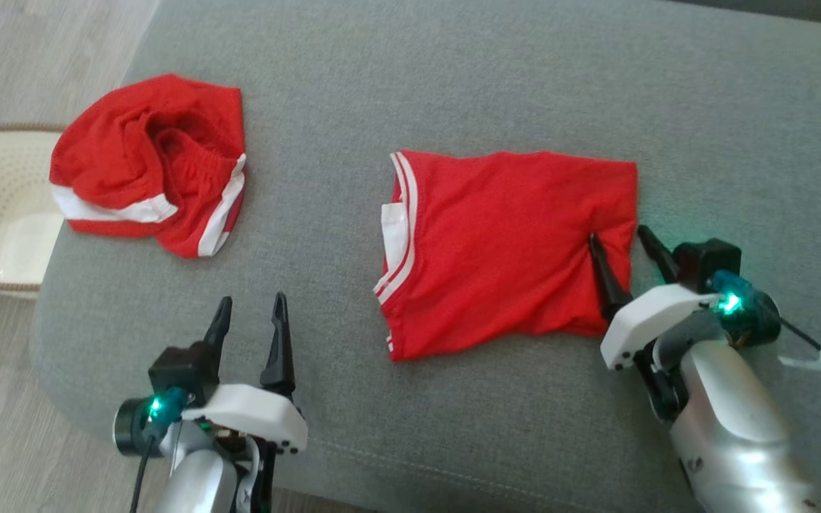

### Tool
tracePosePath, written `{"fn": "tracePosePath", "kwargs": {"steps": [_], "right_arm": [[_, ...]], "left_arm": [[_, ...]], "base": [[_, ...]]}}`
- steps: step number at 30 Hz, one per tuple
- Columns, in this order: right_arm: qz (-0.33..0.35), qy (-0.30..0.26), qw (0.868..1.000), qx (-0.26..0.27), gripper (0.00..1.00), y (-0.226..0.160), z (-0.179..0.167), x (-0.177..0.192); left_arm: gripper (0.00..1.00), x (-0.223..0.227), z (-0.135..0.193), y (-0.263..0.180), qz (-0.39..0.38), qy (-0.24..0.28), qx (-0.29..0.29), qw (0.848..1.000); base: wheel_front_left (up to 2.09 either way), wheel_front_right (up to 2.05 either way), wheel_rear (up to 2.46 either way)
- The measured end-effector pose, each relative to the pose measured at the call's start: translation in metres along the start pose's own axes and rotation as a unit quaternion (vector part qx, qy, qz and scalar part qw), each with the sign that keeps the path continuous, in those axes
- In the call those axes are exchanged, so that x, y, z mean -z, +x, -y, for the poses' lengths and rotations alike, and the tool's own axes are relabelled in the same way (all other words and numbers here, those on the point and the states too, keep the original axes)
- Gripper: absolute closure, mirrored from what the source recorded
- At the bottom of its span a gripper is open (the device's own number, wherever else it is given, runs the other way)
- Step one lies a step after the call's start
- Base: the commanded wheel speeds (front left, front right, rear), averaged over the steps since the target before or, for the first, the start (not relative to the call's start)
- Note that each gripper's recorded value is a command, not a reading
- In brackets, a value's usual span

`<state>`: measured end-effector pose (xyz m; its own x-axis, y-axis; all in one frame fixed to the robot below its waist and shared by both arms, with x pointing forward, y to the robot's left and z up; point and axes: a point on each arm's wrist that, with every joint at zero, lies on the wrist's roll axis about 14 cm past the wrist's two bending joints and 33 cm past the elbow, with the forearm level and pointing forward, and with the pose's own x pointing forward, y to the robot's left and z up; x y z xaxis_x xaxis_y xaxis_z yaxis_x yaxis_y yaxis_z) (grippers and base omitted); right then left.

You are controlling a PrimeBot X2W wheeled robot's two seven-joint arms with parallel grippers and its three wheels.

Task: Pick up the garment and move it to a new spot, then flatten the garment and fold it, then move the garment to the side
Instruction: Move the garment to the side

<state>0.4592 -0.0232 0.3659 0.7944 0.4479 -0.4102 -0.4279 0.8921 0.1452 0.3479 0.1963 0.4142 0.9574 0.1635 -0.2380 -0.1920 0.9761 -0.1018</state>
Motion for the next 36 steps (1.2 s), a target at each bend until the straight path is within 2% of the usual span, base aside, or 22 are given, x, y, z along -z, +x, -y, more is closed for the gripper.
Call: {"fn": "tracePosePath", "kwargs": {"steps": [1,3,13,19,27,36], "right_arm": [[-0.001,0.001,1.000,-0.002,0.15,0.003,-0.001,0.000],[-0.001,0.000,1.000,-0.006,1.00,0.006,-0.002,-0.002],[0.012,0.026,0.999,0.016,1.00,-0.011,0.013,-0.001],[0.025,0.048,0.996,0.065,1.00,-0.044,0.046,0.000],[0.047,0.075,0.984,0.155,1.00,-0.106,0.099,0.005],[0.066,0.107,0.958,0.257,1.00,-0.180,0.142,0.022]], "left_arm": [[0.00,0.000,-0.001,0.001,0.000,0.001,-0.001,1.000],[0.00,0.000,0.000,0.003,-0.001,0.001,-0.001,1.000],[0.00,0.001,0.030,0.014,-0.001,0.003,0.046,0.999],[0.00,0.003,0.080,0.025,-0.001,0.016,0.126,0.992],[0.00,0.001,0.172,0.037,0.010,0.030,0.261,0.965],[0.00,0.014,0.258,0.023,0.001,0.039,0.383,0.923]], "base": [[0.00,0.00,0.00],[0.00,0.00,0.00],[0.00,0.00,0.00],[0.00,0.00,0.00],[0.00,0.00,0.00],[0.00,0.00,0.00]]}}
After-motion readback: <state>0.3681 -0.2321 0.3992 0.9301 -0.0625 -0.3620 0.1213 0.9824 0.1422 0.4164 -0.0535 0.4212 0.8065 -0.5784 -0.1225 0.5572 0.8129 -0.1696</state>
